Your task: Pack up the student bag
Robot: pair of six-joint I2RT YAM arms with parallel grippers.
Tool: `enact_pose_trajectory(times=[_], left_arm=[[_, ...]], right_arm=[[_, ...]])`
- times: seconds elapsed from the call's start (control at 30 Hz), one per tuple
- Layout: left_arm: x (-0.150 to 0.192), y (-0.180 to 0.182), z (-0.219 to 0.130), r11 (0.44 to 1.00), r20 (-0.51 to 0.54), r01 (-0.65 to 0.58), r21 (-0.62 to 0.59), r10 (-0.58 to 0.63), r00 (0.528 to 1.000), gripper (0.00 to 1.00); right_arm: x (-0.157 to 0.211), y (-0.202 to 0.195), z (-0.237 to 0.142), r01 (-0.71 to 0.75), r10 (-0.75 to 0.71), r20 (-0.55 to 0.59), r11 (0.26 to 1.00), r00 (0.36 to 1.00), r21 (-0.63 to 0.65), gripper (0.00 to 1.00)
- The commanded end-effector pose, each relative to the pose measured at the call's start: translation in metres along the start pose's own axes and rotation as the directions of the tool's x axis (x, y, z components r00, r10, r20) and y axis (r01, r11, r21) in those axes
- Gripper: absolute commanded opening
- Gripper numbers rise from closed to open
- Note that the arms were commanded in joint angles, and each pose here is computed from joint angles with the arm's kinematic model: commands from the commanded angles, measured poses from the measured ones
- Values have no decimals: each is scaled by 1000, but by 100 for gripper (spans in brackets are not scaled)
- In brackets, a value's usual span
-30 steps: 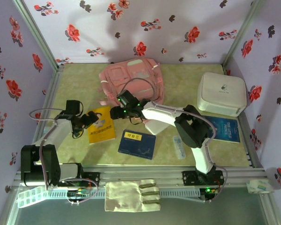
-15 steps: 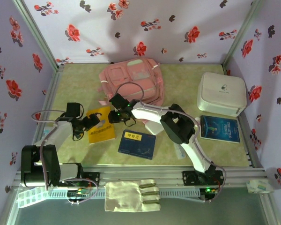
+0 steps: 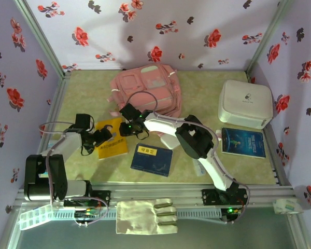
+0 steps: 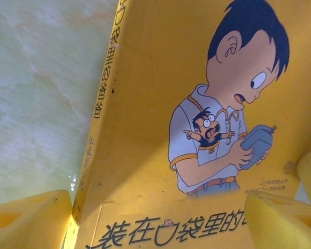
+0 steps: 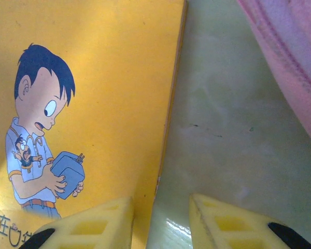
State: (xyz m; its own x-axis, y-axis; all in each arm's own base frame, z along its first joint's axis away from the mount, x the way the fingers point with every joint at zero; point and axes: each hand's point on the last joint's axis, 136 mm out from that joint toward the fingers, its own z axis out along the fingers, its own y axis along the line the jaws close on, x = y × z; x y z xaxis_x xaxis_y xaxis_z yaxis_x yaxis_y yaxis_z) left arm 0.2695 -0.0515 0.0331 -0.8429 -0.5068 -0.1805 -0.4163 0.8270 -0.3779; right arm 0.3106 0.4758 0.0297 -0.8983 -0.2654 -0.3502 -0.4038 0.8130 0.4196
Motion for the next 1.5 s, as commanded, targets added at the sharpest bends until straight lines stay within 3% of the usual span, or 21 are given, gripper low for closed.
enact_pose_trajectory(times=[0.0, 0.33, 0.6, 0.77, 0.83, 1.17, 1.33, 1.47], left_arm=[[-2, -12, 1, 999, -14, -39, 34, 39, 999, 86], [-4, -20, 0, 997, -25, -47, 61, 48, 999, 82], [-19, -68, -54, 969, 44, -94, 227, 86, 995, 78], [-12, -82, -55, 942, 24, -85, 326, 81, 996, 62], [-11, -80, -51, 944, 14, -73, 322, 73, 997, 54], [-9, -75, -38, 953, -24, -71, 294, 81, 996, 37], [-13, -71, -40, 962, -14, -90, 256, 96, 995, 23], [-25, -72, -57, 969, 41, -110, 222, 103, 994, 0]], right_arm=[[23, -21, 18, -26, 32, -78, 997, 996, 77, 32], [26, -25, 21, -32, 39, -86, 996, 996, 85, 32], [28, -27, 23, -45, 53, -94, 995, 994, 84, 32], [29, -28, 25, -62, 69, -96, 995, 993, 76, 32], [29, -28, 25, -64, 71, -97, 995, 993, 75, 32], [27, -28, 23, -71, 78, -99, 995, 992, 71, 32], [14, -18, 3, -65, 68, -63, 997, 996, 52, 33], [-11, 6, -27, -76, 77, 6, 996, 997, -41, 34]])
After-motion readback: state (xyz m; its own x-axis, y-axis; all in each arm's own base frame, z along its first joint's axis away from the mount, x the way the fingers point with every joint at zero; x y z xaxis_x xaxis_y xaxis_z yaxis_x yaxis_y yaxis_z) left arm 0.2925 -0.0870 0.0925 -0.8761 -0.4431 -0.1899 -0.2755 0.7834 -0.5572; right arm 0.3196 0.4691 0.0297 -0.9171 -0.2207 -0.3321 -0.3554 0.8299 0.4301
